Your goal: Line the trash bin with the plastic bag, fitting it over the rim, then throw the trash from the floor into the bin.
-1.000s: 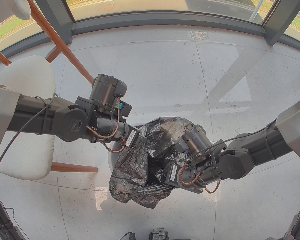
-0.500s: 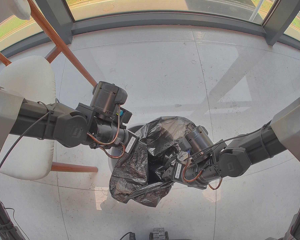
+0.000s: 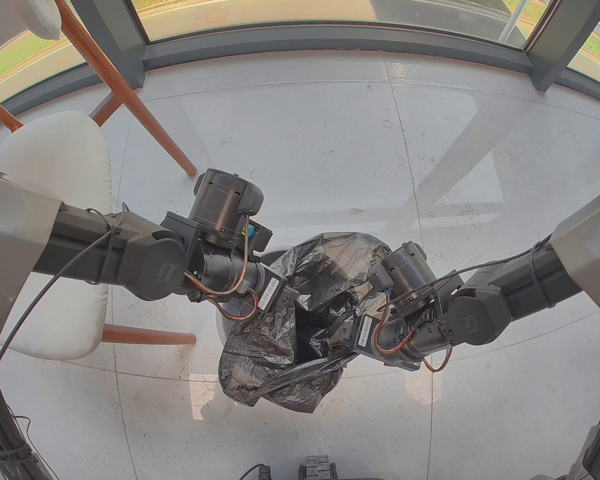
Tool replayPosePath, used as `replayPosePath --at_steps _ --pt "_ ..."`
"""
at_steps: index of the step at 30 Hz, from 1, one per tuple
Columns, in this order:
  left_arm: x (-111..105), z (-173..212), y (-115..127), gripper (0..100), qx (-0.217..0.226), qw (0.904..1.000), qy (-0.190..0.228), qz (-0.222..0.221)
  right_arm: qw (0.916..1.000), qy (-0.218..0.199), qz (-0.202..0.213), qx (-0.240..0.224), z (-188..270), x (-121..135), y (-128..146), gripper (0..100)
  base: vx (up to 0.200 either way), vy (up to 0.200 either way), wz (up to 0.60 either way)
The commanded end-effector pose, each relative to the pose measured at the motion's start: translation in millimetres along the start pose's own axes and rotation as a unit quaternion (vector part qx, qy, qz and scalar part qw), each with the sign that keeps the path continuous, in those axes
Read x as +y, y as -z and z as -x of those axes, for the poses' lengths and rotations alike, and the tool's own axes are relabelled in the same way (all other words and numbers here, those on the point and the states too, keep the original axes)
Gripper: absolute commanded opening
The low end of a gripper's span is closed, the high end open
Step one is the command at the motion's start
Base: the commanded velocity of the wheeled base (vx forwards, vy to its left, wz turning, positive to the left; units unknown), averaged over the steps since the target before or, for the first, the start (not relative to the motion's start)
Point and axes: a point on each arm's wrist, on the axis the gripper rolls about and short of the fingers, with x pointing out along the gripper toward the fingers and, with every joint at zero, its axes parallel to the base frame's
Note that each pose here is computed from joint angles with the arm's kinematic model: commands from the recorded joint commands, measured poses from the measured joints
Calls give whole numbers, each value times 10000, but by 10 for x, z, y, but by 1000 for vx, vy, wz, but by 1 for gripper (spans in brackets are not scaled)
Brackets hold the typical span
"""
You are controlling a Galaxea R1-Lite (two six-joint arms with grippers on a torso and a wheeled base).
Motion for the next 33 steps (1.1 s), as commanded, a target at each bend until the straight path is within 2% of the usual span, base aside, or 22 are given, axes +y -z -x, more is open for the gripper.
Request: replayPosePath --at_steps 1,7,15,19,22,25,30,33 --pt "-20 -102 50 0 117 9999 18 1 9998 -140 -53 -117 177 -2 -42 100 0 0 0" --pt "-34 -195 95 0 222 9997 33 -8 9989 -396 -30 -262 462 -2 -42 100 0 0 0" --pt "29 -129 42 0 129 9999 -41 18 9990 -370 -81 -245 564 -107 -2 100 0 0 0" --pt "185 -54 -16 0 1 9997 -210 139 9993 -322 -55 -195 539 -116 32 100 0 0 0" --pt "270 -36 -70 0 -110 9992 -315 215 9992 -362 16 -182 515 -59 53 100 0 0 0" --pt "275 -24 -89 0 -143 9990 -351 233 9987 -462 107 -170 431 43 85 100 0 0 0" --pt "248 -26 -75 0 -127 9991 -324 243 9958 -808 58 -422 229 227 -22 100 0 0 0" --pt "244 -21 -88 0 -151 9990 -321 255 9961 -767 92 -415 44 298 -21 100 0 0 0"
